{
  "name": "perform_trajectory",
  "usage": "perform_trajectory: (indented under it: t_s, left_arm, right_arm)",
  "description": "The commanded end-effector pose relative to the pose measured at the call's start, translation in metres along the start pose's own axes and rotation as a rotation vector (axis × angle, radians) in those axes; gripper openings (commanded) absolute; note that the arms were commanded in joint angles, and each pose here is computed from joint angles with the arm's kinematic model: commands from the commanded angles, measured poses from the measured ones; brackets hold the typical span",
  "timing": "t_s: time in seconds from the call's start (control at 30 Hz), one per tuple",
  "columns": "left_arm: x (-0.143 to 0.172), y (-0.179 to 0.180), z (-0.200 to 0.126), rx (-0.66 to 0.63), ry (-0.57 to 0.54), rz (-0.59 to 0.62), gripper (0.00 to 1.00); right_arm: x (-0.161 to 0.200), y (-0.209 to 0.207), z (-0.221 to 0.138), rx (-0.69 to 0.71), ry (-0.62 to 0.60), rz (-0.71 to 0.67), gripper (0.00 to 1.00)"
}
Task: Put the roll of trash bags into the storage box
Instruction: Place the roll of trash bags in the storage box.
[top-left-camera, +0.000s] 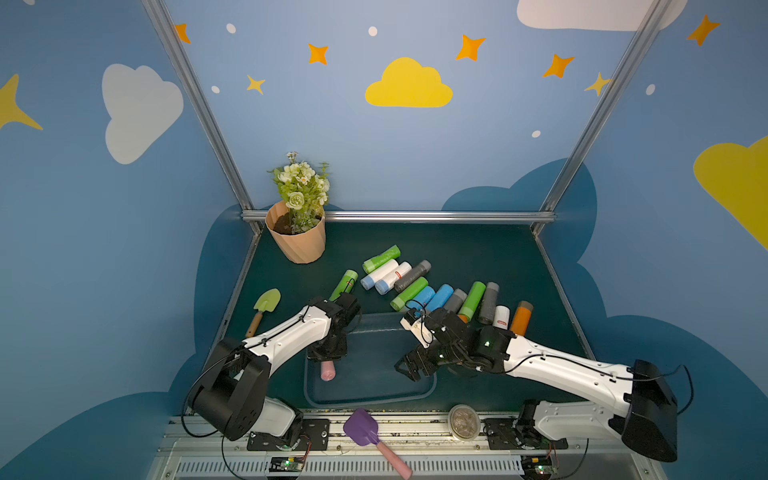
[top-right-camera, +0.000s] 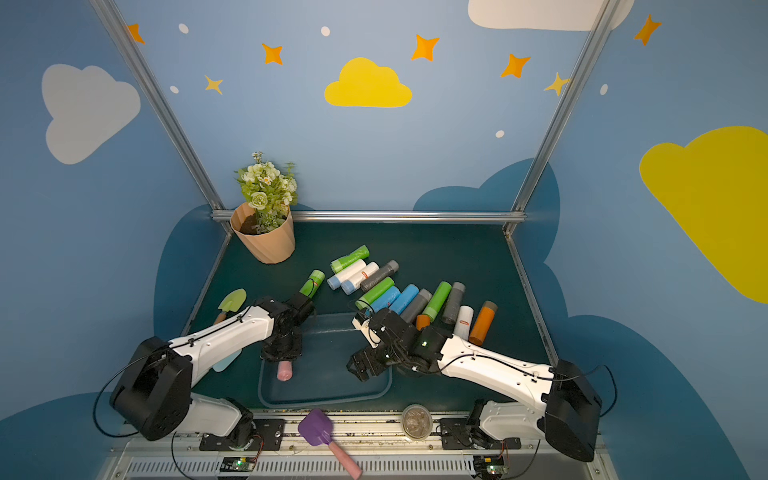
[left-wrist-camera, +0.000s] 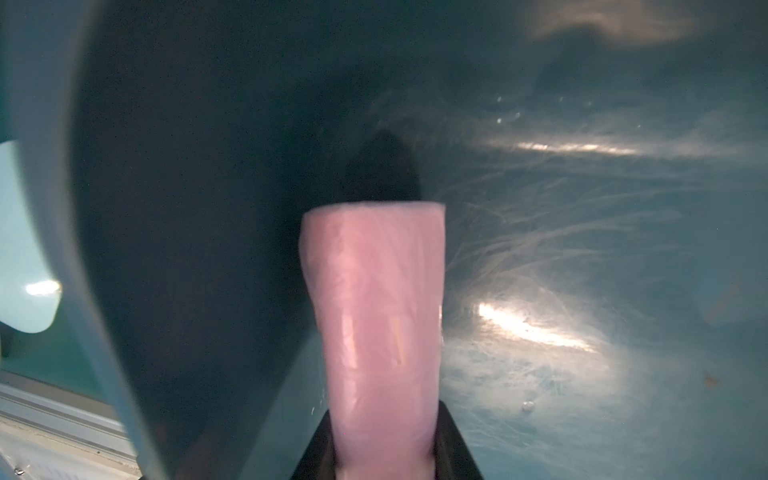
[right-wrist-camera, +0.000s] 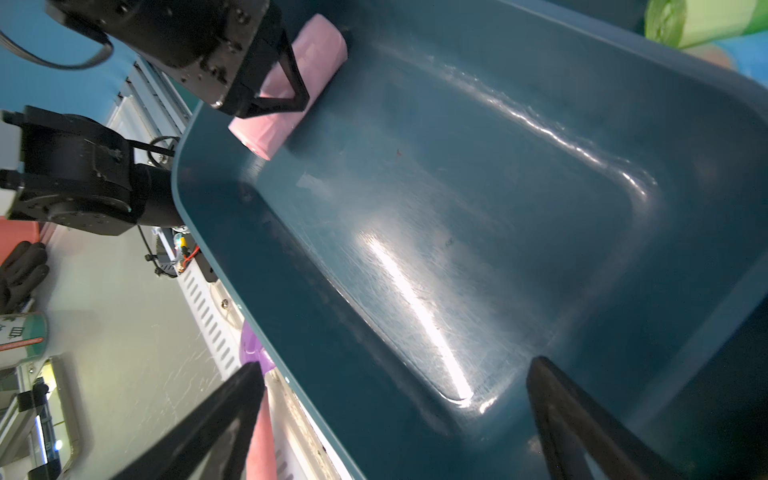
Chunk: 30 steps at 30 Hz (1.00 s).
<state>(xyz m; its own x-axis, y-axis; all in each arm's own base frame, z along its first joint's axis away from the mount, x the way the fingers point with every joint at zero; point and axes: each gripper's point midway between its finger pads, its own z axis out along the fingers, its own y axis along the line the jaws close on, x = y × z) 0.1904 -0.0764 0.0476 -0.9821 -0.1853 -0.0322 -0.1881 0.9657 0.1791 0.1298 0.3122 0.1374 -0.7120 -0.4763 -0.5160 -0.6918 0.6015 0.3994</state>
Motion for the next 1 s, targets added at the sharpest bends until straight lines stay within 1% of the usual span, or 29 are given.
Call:
perform_trajectory:
  t_s: [0.0, 0.13, 0.43, 0.73, 0.97]
  left_arm:
    - [-0.003, 0.001, -0.001, -0.026, -0.007, 0.016, 0.3]
    - [-0.001, 0.003, 0.002, -0.045, 0.002, 0.023, 0.31]
    - [0.0, 0.003, 0.005, -0.078, 0.003, 0.042, 0.32]
    - [0.002, 0.007, 0.012, -0.156, 0.012, 0.069, 0.32]
    - [0.002, 0.006, 0.011, -0.157, 0.016, 0.075, 0.34]
  right_arm:
    - [0.002, -0.005, -0.003, 0.021, -0.014, 0.019, 0.97]
    - [0.004, -0.01, -0.003, 0.044, -0.007, 0.018, 0.97]
    - [0.001, -0.009, -0.004, 0.041, -0.01, 0.013, 0.97]
    - [0.004, -0.008, -0.003, 0.038, 0.003, 0.024, 0.97]
    - [0.003, -0.012, -0.005, 0.063, -0.002, 0.02, 0.97]
